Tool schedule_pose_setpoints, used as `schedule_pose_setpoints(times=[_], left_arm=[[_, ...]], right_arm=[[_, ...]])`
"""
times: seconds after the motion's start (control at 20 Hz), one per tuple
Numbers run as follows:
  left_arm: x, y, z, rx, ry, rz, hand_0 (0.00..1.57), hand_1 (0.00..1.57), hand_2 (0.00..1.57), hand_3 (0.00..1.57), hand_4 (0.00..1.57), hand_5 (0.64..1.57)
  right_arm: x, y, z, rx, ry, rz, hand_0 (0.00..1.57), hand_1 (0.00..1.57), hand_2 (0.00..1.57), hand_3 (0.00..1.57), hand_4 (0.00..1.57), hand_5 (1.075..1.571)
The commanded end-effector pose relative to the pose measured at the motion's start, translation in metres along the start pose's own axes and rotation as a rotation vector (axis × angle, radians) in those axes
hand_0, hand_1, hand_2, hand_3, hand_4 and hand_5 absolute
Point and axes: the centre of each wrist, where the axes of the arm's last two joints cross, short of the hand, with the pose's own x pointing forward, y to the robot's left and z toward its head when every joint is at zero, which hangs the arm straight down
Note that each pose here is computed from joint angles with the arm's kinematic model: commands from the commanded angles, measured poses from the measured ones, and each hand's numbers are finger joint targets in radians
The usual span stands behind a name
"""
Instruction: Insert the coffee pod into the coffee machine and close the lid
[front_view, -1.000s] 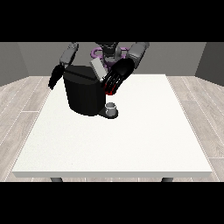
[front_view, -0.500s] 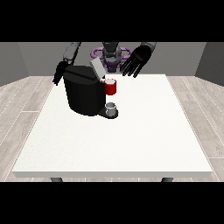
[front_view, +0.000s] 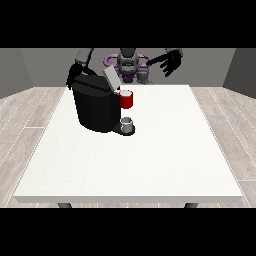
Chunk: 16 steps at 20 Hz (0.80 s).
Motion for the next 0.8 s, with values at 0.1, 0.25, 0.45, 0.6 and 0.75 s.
schedule_pose_setpoints(times=[0.1, 0.25, 0.45, 0.6, 0.75], left_arm=[[-0.080, -0.073, 0.063, 0.011, 0.166, 0.280, 0.00, 0.00, 0.00, 0.00, 0.42, 1.571], [-0.082, -0.059, 0.065, -0.043, 0.223, 0.297, 0.00, 0.00, 0.00, 0.00, 0.32, 1.571], [-0.108, -0.063, 0.102, 0.026, 0.265, 0.301, 0.00, 0.00, 0.00, 0.00, 0.42, 1.571], [-0.084, -0.069, 0.079, 0.001, 0.224, 0.341, 0.00, 0.00, 0.00, 0.00, 0.39, 1.571], [-0.078, -0.057, 0.081, 0.009, 0.219, 0.359, 0.00, 0.00, 0.00, 0.00, 0.43, 1.571]], right_arm=[[-0.007, 0.000, 0.013, 0.027, -0.012, -0.032, 0.00, 0.00, 0.00, 0.00, 0.00, 1.571], [0.032, 0.024, 0.003, 0.146, -0.074, -0.079, 0.00, 0.00, 0.00, 0.00, 0.00, 1.571], [0.050, 0.019, 0.005, 0.234, -0.128, -0.029, 0.00, 0.00, 0.00, 0.00, 0.06, 1.571], [0.058, 0.006, -0.006, 0.232, -0.169, 0.005, 0.00, 0.00, 0.00, 0.00, 0.11, 1.571], [0.082, -0.005, -0.018, 0.228, -0.191, 0.020, 0.00, 0.00, 0.00, 0.00, 0.08, 1.571]])
